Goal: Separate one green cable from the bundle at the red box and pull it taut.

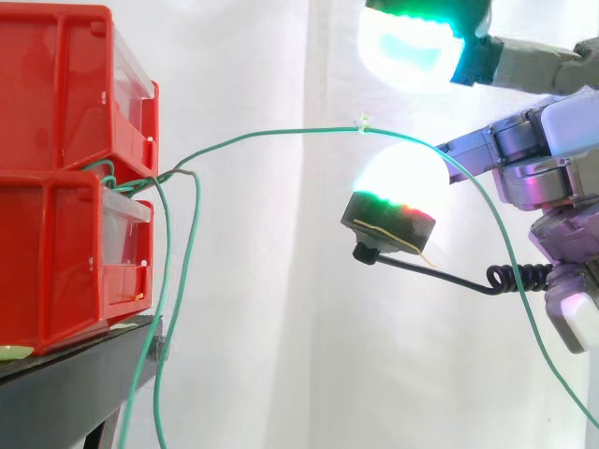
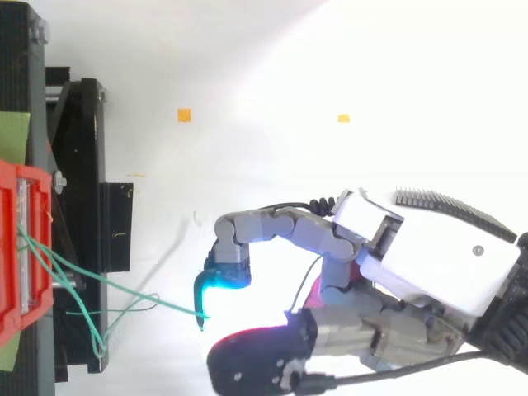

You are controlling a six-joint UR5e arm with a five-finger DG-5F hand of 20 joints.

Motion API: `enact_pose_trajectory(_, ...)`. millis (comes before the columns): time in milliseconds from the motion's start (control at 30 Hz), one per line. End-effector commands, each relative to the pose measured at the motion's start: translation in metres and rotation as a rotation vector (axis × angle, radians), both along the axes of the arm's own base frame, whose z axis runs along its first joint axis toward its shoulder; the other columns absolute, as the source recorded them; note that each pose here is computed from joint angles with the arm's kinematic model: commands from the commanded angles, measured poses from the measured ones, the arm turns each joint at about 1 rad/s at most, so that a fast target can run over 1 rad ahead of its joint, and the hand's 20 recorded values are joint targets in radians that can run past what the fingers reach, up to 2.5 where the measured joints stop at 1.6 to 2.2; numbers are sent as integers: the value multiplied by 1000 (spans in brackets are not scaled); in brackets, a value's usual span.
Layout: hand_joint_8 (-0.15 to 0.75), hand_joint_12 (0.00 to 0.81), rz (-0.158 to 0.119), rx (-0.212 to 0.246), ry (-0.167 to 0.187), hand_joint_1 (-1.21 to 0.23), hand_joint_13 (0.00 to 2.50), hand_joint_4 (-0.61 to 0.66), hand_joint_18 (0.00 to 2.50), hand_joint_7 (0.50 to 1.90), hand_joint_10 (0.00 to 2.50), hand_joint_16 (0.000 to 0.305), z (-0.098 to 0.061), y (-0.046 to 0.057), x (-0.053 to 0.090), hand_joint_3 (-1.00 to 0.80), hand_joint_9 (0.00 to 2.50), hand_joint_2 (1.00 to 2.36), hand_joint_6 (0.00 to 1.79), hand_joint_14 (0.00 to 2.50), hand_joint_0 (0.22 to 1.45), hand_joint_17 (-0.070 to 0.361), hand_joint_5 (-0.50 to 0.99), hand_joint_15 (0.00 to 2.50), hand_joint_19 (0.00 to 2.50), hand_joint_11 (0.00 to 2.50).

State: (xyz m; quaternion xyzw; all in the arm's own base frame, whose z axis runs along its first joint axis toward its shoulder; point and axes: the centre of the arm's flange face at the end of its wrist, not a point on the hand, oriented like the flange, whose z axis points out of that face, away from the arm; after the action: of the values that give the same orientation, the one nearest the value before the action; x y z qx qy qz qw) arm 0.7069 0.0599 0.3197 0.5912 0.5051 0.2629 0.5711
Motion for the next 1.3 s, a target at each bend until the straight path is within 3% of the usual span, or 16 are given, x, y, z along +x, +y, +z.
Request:
enact_pose_trajectory(0,73,481,0,0,0,-226,2500,106,1602,1466,2500,66,0,0,0,-500,2500,1000,501,32,434,149,144,1235,0,389)
enact_pose_trajectory(67,62,473,0,0,0,-238,2500,94,1592,1461,2500,64,0,0,0,-500,2500,1000,501,31,452,145,144,1257,0,377)
enact_pose_trajectory(133,47,439,0,0,0,-359,2484,83,1537,1460,2500,59,0,0,0,-500,2500,1000,501,30,508,133,143,1290,0,332)
enact_pose_trajectory(467,40,422,1,1,-1,-615,2463,60,1502,1456,2500,53,0,1,0,-500,2500,1000,500,30,635,119,141,1344,0,309)
enact_pose_trajectory(600,38,421,1,0,0,-701,2461,48,1508,1439,2500,52,0,0,0,-395,2500,1007,501,31,681,118,141,1365,0,320)
enact_pose_trajectory(867,28,425,1,0,0,-714,2469,40,1526,1440,2500,52,0,0,0,-324,2500,1012,501,30,692,118,141,1383,0,351)
enact_pose_trajectory(967,39,424,3,1,0,-644,2475,51,1531,1436,2500,53,0,0,0,-500,2500,1000,501,30,595,119,141,1388,3,332)
enact_pose_trajectory(1033,50,454,3,1,0,-599,2500,70,1624,1432,2500,59,0,0,0,-500,2500,1000,501,31,487,133,145,1364,0,360)
enact_pose_trajectory(1267,56,475,3,-1,3,-506,2500,79,1682,1424,2500,63,0,1,0,-500,2500,1000,502,32,441,141,147,1338,0,392)
